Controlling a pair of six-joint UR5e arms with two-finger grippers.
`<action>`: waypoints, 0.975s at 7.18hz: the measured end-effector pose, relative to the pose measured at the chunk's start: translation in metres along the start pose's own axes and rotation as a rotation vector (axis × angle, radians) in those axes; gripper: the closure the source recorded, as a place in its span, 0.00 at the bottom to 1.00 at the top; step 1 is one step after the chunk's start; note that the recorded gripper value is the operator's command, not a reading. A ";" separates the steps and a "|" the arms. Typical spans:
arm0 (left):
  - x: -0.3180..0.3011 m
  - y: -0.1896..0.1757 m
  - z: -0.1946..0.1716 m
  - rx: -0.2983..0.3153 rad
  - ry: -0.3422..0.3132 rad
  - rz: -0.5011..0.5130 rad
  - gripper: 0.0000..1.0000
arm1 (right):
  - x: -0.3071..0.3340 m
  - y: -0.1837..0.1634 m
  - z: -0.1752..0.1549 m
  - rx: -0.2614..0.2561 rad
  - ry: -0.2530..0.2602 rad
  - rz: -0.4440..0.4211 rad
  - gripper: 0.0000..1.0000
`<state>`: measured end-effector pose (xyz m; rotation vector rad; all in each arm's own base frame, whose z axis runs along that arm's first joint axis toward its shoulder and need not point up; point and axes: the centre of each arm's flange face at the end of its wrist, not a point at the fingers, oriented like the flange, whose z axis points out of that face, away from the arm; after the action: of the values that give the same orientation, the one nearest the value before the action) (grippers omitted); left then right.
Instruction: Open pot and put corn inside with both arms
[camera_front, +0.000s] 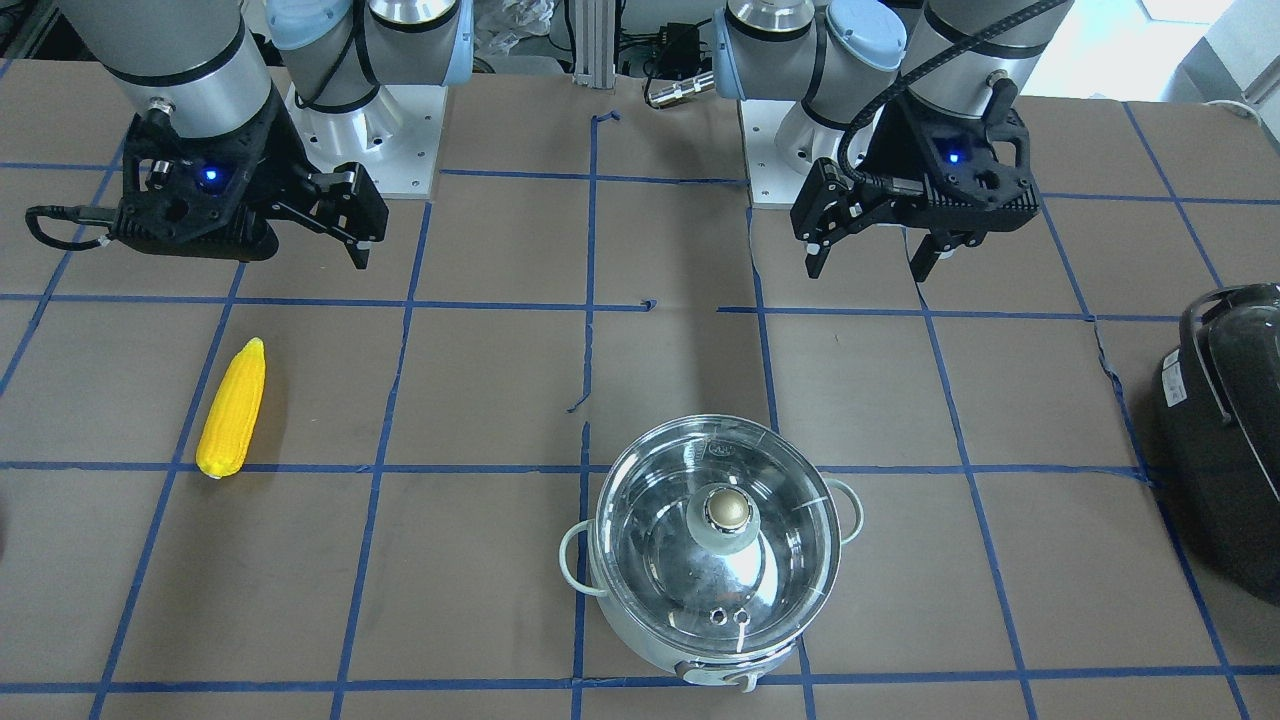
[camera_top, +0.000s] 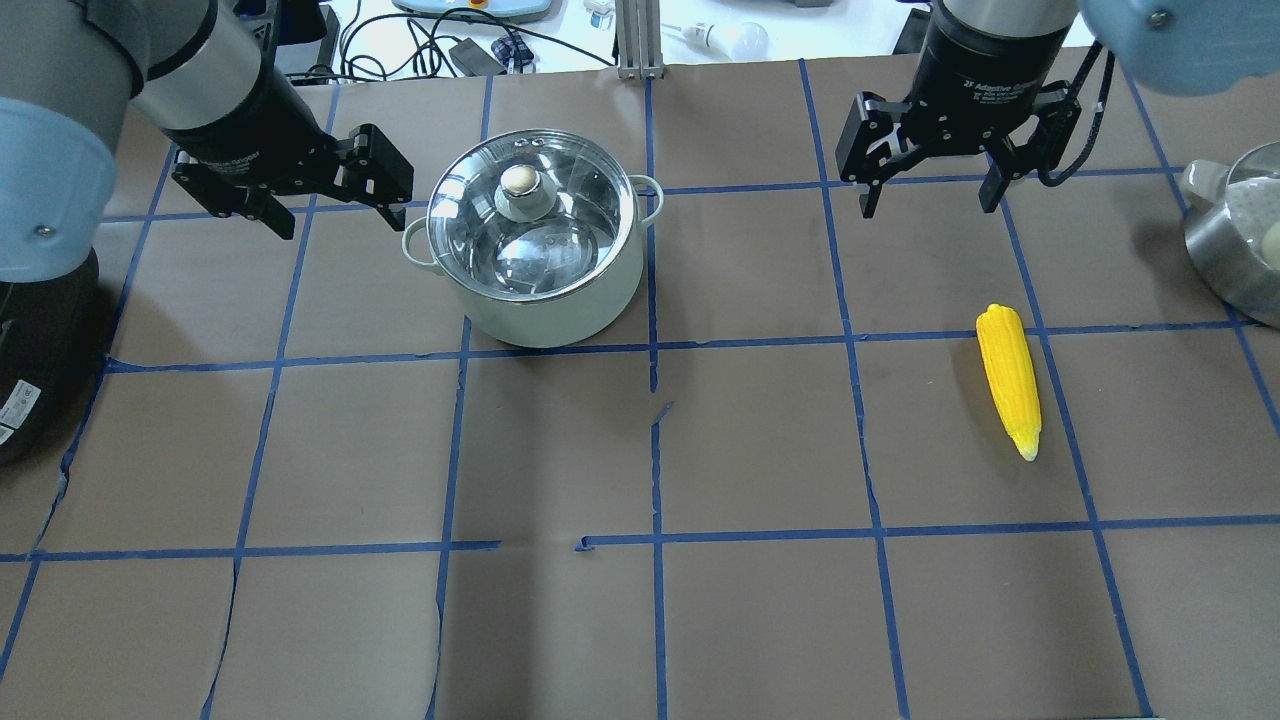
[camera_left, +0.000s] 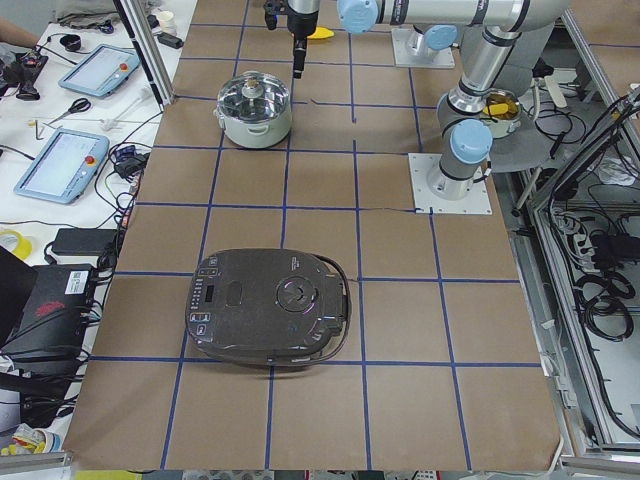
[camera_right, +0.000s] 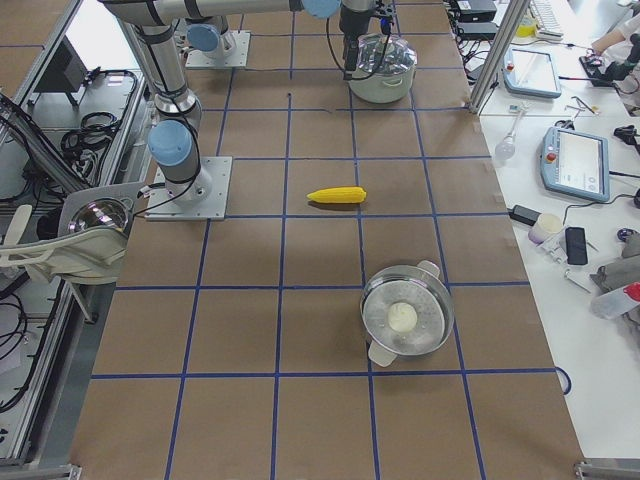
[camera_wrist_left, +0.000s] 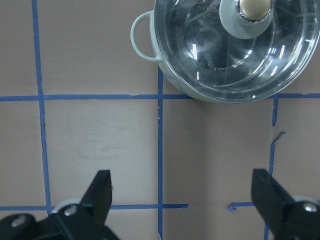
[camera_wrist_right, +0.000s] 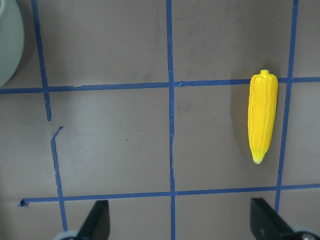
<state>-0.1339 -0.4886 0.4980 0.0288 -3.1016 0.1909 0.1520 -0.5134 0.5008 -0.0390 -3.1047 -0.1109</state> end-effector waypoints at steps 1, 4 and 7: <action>0.000 0.000 0.000 0.000 0.000 0.000 0.00 | 0.001 0.000 0.000 0.001 0.000 -0.001 0.00; 0.000 0.001 -0.002 0.003 0.002 0.000 0.00 | 0.001 0.001 -0.001 0.000 0.001 -0.001 0.00; 0.000 0.001 -0.003 0.006 0.001 0.000 0.00 | 0.002 0.003 -0.002 0.000 0.011 0.005 0.00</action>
<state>-0.1337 -0.4868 0.5008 0.0294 -3.0997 0.2001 0.1504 -0.5102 0.5031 -0.0461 -3.0939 -0.1100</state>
